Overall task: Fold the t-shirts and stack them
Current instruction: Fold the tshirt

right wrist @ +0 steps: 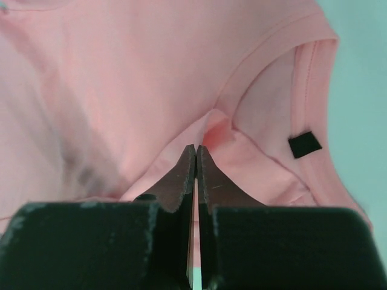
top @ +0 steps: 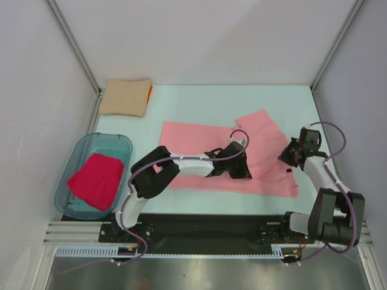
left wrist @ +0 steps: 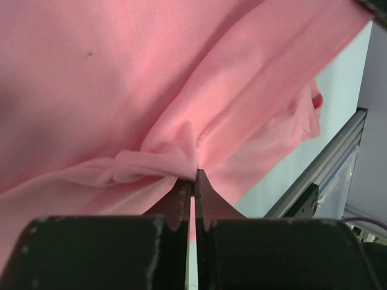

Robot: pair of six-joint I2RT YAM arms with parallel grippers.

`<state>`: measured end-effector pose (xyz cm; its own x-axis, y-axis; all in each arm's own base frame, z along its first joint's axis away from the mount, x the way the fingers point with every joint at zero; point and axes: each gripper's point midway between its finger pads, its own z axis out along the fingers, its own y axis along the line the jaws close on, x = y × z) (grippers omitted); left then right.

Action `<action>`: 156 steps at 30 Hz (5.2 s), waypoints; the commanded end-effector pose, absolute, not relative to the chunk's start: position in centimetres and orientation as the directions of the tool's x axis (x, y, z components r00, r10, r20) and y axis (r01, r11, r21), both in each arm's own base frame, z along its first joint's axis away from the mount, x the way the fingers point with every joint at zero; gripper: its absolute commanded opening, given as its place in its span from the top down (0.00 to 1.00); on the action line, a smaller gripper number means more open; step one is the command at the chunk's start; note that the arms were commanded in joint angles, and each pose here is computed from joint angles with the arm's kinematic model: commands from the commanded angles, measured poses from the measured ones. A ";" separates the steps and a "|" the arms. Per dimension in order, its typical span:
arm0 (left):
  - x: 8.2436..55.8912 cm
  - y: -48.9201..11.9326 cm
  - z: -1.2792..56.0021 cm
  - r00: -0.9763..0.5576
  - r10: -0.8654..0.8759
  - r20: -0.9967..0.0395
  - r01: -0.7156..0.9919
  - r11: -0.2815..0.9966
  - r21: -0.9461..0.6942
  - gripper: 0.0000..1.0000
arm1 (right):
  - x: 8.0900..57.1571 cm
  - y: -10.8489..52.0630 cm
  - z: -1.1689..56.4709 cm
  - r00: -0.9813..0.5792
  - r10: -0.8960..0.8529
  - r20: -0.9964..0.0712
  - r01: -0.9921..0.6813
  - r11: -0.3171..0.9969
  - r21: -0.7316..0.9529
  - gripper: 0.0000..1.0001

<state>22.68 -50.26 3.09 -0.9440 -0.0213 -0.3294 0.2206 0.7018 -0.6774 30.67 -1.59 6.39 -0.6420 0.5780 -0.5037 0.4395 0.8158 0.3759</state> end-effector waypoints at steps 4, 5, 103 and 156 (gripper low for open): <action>22.6 -48.2 7.1 -0.948 0.013 -0.318 0.254 0.632 -0.732 1.00 | 28.1 -1.7 8.0 -0.609 0.607 -0.510 0.517 0.792 0.324 1.00; 22.5 -48.0 7.0 -0.950 0.020 -0.311 0.254 0.629 -0.735 1.00 | 27.7 -1.6 7.8 -0.613 0.609 -0.503 0.519 0.791 0.324 1.00; 37.7 -31.5 14.8 -0.794 -0.054 -0.606 0.369 0.749 -0.550 0.41 | 45.5 -3.2 8.4 -0.557 0.483 -0.676 0.314 0.876 0.367 0.30; 54.0 -11.0 3.9 -0.821 -0.259 -0.509 -0.099 0.942 -0.319 0.57 | 53.6 -1.6 4.4 -0.778 0.309 -0.547 0.144 0.935 0.324 0.73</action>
